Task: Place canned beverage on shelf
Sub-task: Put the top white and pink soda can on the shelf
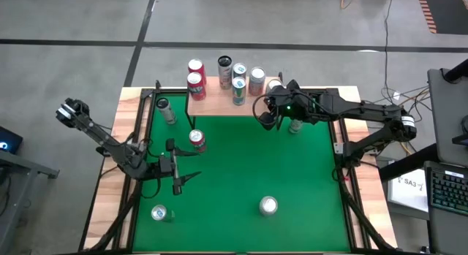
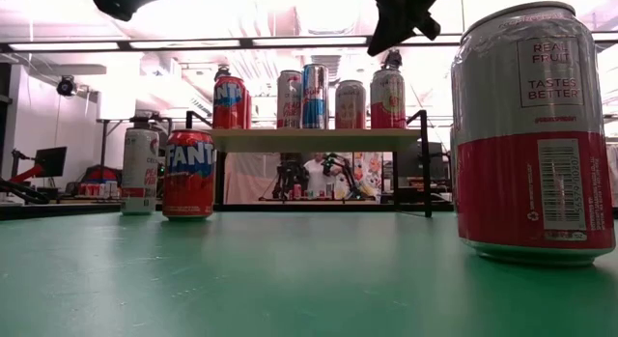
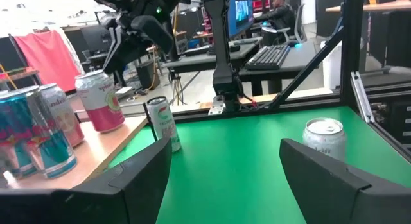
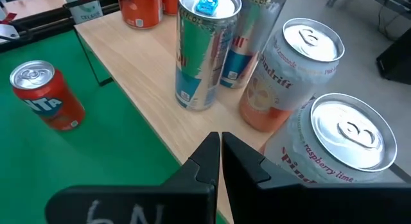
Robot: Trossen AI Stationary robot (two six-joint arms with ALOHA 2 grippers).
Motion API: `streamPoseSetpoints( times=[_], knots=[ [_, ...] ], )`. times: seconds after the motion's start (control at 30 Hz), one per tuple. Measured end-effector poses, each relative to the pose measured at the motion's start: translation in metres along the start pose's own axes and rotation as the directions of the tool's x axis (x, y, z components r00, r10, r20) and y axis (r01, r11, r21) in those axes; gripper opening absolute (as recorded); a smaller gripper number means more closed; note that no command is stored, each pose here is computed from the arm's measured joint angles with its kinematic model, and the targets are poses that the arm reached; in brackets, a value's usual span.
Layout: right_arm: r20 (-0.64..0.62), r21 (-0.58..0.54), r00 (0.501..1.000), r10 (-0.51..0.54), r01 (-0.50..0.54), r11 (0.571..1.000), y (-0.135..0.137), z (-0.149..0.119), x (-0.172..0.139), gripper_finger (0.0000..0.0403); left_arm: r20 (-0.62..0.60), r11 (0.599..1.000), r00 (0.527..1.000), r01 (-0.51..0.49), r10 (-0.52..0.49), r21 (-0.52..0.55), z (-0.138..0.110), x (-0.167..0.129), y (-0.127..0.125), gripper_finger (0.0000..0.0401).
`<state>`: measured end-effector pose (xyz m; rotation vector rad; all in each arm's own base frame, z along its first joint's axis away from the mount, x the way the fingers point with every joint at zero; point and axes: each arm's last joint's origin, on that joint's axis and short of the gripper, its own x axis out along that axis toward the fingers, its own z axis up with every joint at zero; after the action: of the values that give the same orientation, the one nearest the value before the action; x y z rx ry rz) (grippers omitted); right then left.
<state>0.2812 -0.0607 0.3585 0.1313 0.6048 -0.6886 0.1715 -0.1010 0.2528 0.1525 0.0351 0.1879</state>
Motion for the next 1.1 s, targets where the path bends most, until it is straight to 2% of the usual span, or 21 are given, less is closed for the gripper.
streamPoseSetpoints(
  times=[0.47,0.63,0.8,1.0,1.1],
  knots=[
    [-0.014,0.011,1.0,-0.004,0.004,1.0,-0.001,-0.002,-0.001,0.0009,-0.085,1.0,0.996,0.003,-0.002,0.014,-0.007,-0.006,0.008,0.0273],
    [-0.014,0.009,1.0,-0.004,0.004,1.0,-0.001,-0.002,-0.002,0.0009,-0.113,0.999,0.993,-0.028,0.031,0.029,-0.012,-0.003,0.013,0.0254],
    [-0.015,0.004,1.0,-0.004,0.004,1.0,-0.001,-0.002,-0.001,0.0009,-0.142,0.996,0.986,-0.079,0.085,0.046,-0.022,0.001,0.022,0.0194],
    [-0.036,0.005,0.999,0.016,-0.016,1.0,-0.003,-0.004,-0.006,0.0009,-0.143,1.0,0.99,0.011,-0.008,0.021,-0.03,-0.003,0.031,0.0071],
    [-0.044,0.011,0.998,0.041,-0.041,0.999,-0.005,-0.004,-0.01,0.0009,-0.119,1.0,0.993,0.017,-0.017,-0.002,-0.032,-0.008,0.038,0.0015]
  ],
)
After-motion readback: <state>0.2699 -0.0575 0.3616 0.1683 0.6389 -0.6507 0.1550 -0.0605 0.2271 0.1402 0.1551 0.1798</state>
